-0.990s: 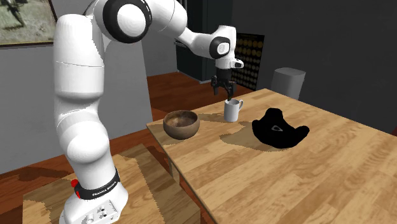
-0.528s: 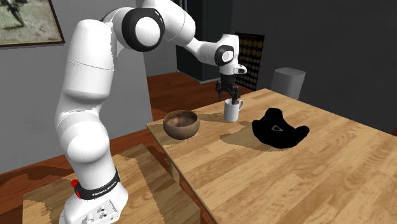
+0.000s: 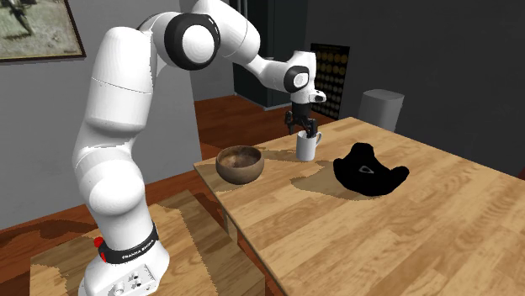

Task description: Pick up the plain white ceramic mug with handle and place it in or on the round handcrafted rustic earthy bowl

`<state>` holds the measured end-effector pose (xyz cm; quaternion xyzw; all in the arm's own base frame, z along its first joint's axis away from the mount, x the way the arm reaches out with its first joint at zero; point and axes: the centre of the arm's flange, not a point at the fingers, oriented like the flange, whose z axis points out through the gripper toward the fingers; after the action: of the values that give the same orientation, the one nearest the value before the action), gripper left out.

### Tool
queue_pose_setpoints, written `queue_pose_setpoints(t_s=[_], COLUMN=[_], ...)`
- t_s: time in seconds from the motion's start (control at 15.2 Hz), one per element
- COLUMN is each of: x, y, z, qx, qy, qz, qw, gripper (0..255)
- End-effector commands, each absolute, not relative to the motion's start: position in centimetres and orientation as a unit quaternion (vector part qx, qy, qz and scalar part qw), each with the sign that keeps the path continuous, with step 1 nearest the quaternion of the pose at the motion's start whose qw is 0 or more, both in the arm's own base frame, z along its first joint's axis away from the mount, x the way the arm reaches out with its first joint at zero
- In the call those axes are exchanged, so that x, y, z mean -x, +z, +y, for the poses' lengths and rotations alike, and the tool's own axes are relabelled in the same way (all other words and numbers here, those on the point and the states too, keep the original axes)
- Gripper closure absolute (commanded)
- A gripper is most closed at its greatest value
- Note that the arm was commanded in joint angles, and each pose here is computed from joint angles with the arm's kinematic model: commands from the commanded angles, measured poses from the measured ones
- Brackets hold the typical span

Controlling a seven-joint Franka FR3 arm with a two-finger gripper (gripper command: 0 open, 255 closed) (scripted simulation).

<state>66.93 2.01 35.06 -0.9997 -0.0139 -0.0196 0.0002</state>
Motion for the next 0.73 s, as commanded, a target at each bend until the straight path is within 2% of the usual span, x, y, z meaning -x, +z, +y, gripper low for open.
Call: queue_pose_setpoints(t_s=[0.0, 0.13, 0.2, 0.66], x=[-66.94, -66.94, -66.94, -66.94], y=[35.05, 35.05, 35.05, 35.05], z=[2.01, 2.01, 2.01, 2.01], qx=[1.000, 1.000, 1.000, 1.000], qy=[-0.020, -0.020, -0.020, -0.020], qz=[-0.014, -0.014, -0.014, -0.014], qw=[0.000, 0.000, 0.000, 0.000], gripper=[0, 0, 255, 255])
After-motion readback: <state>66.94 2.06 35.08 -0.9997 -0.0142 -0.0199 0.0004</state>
